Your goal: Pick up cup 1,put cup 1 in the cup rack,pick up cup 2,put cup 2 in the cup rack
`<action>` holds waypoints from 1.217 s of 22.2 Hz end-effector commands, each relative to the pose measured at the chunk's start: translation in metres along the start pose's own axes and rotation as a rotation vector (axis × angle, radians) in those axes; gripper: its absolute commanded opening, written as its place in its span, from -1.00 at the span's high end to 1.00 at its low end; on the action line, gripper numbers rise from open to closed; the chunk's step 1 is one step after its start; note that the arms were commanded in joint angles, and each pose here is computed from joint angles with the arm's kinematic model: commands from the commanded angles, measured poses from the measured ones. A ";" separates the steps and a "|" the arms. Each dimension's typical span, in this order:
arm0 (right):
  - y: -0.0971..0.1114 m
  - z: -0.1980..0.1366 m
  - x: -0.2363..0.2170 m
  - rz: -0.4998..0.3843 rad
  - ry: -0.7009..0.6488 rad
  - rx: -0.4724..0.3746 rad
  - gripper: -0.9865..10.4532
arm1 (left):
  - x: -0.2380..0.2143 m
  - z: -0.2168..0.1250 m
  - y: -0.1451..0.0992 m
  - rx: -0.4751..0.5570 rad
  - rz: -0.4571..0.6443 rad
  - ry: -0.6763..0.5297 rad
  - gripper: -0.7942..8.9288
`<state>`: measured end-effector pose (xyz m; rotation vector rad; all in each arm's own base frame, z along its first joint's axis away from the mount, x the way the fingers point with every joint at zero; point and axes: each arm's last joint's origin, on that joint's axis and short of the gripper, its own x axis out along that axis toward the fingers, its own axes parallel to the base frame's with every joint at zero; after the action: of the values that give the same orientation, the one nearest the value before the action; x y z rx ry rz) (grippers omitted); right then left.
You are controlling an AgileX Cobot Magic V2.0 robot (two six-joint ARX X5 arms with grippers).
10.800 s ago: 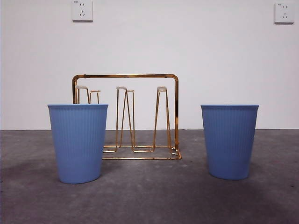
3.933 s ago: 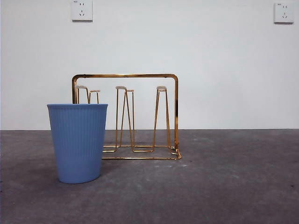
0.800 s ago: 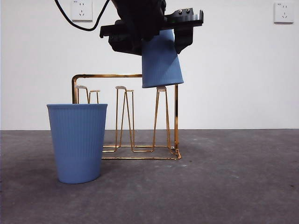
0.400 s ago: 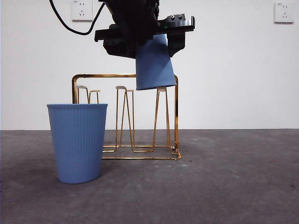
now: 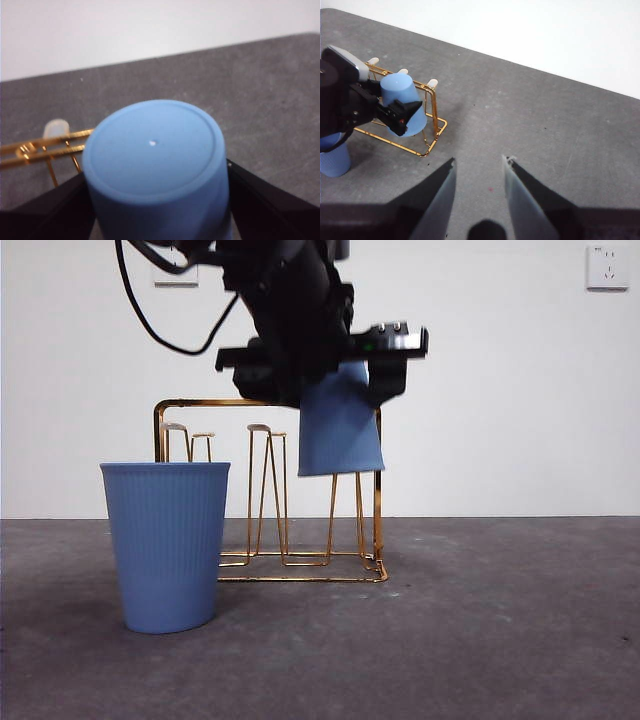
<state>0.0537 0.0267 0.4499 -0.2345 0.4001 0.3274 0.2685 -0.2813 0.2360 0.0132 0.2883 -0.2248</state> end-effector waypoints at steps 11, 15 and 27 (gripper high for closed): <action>0.000 0.000 0.000 0.000 -0.003 -0.003 0.54 | 0.015 -0.028 -0.005 -0.011 0.000 0.090 0.85; 0.000 -0.001 0.000 0.001 -0.002 -0.003 0.54 | 0.018 -0.035 -0.006 -0.004 0.003 0.112 0.85; 0.000 0.000 0.000 0.001 -0.003 -0.004 0.54 | 0.020 -0.047 -0.006 -0.006 -0.024 0.199 0.83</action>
<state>0.0536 0.0266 0.4497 -0.2359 0.4018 0.3283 0.2740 -0.2888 0.1952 0.0148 0.4443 -0.2320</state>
